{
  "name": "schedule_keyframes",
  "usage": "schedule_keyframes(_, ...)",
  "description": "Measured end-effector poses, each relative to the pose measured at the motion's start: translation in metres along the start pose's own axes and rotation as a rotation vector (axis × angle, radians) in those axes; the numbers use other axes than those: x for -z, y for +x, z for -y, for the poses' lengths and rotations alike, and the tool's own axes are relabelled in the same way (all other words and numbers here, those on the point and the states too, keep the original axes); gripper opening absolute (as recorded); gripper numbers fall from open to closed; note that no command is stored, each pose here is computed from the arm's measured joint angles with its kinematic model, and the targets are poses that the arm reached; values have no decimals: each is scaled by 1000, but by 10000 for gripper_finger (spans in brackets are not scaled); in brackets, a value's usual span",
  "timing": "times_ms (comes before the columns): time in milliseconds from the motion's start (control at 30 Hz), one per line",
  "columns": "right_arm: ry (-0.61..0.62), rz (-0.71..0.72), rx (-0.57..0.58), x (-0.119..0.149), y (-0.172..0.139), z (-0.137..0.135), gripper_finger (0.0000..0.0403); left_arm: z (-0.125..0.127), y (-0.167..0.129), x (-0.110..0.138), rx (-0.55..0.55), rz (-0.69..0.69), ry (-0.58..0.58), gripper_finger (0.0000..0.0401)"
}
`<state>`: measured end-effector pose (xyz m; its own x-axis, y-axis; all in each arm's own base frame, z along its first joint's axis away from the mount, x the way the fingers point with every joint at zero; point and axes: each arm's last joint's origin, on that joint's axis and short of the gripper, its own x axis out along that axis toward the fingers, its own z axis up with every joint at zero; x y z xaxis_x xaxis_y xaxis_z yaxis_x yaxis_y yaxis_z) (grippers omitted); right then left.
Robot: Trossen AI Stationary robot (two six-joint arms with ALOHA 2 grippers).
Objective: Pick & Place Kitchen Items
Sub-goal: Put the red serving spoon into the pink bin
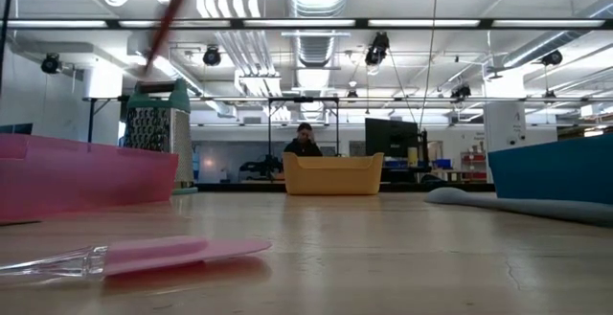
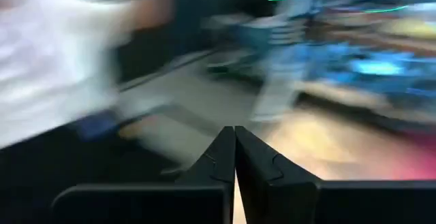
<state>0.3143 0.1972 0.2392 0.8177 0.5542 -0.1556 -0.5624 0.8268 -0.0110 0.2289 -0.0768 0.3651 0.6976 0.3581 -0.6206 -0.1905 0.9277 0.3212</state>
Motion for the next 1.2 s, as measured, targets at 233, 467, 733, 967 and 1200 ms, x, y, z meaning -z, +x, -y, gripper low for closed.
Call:
schedule_keyframes(233,2,-27,132,-3,-50,-15,5,-18,-34,-3,-89,-7,-188,48)
schedule_keyframes(467,47,-79,407,-6,-119,-21,7,-32,-40,15,-159,-173,-292,48)
schedule_keyframes(733,90,-57,611,-6,-181,-16,7,-37,-37,29,-138,-372,-430,48)
schedule_keyframes(967,71,-32,630,-1,-205,-13,8,-46,-28,29,-69,-504,-623,48)
schedule_keyframes(1200,51,-23,633,-2,-212,-11,8,-59,-15,31,86,-687,-727,48)
